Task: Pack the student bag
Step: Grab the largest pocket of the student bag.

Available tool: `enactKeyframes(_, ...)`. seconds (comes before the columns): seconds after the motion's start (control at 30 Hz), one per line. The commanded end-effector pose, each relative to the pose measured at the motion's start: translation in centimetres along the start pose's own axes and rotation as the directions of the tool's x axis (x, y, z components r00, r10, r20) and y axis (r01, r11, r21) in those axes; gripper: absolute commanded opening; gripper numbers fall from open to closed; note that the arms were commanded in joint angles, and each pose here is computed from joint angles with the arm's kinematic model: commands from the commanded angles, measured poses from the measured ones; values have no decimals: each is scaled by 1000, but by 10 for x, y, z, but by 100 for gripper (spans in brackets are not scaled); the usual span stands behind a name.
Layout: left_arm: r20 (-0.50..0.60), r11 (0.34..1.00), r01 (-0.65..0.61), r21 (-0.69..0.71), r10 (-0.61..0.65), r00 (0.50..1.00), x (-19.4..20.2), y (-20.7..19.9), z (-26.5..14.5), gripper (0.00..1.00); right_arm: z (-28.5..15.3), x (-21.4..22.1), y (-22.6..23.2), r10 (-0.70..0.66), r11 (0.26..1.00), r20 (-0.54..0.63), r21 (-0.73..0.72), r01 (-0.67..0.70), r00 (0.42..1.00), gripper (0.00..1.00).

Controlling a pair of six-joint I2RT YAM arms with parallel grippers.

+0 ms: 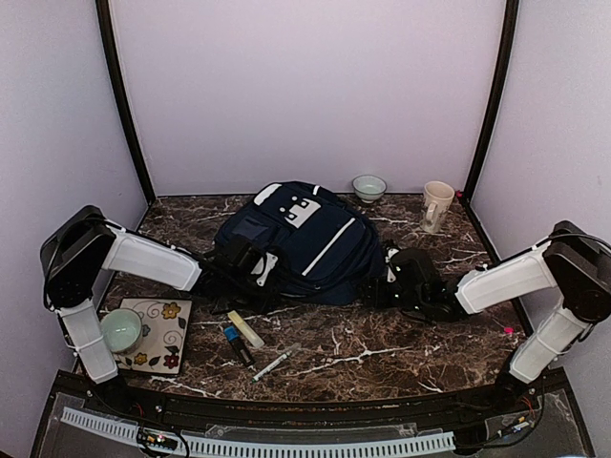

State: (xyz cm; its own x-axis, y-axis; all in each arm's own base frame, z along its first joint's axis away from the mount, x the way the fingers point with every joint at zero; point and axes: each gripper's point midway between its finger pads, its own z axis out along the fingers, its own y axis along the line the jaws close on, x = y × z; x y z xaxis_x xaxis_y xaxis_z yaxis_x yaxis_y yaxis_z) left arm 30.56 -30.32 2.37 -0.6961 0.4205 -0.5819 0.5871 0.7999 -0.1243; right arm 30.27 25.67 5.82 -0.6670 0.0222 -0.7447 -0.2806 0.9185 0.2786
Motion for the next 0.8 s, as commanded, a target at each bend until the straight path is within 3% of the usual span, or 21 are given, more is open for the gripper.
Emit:
enactKeyframes(0.0,-17,999,-35,-10,35,999,4,2,2,39,-3,-7,-2,13,1000,22,6,-13,1000,80)
enactKeyframes(0.3,45,996,-65,60,63,997,2,-9,2,0,-7,-8,-1,19,1000,21,1,-19,1000,79)
enactKeyframes(0.63,60,993,-59,100,53,997,6,-16,-10,0,-11,-15,-17,15,995,37,102,-19,999,80)
enactKeyframes(0.77,59,994,-52,99,46,997,11,-16,-11,0,-15,-20,-10,31,997,49,62,-34,998,81)
